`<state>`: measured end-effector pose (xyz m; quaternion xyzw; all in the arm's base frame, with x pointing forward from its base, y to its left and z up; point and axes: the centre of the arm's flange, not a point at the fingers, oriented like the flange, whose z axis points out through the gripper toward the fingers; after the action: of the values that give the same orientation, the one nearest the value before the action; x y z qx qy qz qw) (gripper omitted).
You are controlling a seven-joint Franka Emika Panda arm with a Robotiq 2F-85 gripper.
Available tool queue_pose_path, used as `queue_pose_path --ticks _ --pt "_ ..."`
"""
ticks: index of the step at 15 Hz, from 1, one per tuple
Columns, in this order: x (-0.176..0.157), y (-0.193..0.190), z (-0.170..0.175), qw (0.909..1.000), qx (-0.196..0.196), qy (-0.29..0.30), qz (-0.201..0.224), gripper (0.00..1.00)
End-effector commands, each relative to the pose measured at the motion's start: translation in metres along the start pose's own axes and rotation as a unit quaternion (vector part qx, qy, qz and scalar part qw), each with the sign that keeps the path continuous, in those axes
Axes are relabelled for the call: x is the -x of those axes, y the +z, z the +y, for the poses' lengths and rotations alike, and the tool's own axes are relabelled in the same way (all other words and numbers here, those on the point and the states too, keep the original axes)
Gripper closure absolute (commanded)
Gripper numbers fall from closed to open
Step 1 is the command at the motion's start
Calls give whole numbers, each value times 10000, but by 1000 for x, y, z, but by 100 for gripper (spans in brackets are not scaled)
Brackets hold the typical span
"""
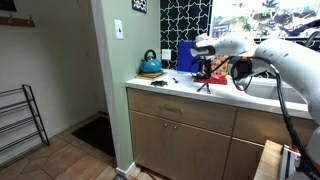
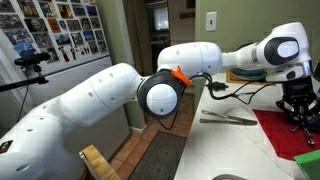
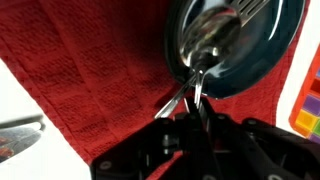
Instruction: Move a folk and a spoon from the countertop onto the black plate on the mat staring with the folk then the spoon
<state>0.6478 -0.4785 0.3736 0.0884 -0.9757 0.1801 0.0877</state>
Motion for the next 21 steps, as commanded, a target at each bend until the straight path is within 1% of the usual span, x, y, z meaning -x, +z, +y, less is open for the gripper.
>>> queue_pose_path --ticks 1,2,4,6,7,9,11,13,14,15,16,17,19,21 --pt "31 1 -31 9999 -37 155 -53 73" --pt "31 1 -31 9998 -41 160 -61 78" --pt "32 1 -30 9998 -40 161 -72 77" --pt "30 -3 -28 9998 -53 135 -110 81" --pt "28 -6 -26 9998 -64 111 -158 76" --pt "23 -17 -22 9995 -153 43 -288 54" --pt "16 -33 -19 9987 -304 -14 -403 42" --pt "7 -50 -18 9985 -401 -171 -334 26" --pt "0 -58 -16 9978 -419 -413 -322 19" --pt "-9 -67 -12 9939 -456 -924 -382 11" --pt "-15 -75 -10 9907 -511 -1185 -442 4" --pt "-23 -84 -7 9861 -551 -1482 -503 0" --pt "-37 -103 -2 9753 -560 -2050 -600 0" --pt "-52 -123 -2 9617 -543 -2596 -688 0"
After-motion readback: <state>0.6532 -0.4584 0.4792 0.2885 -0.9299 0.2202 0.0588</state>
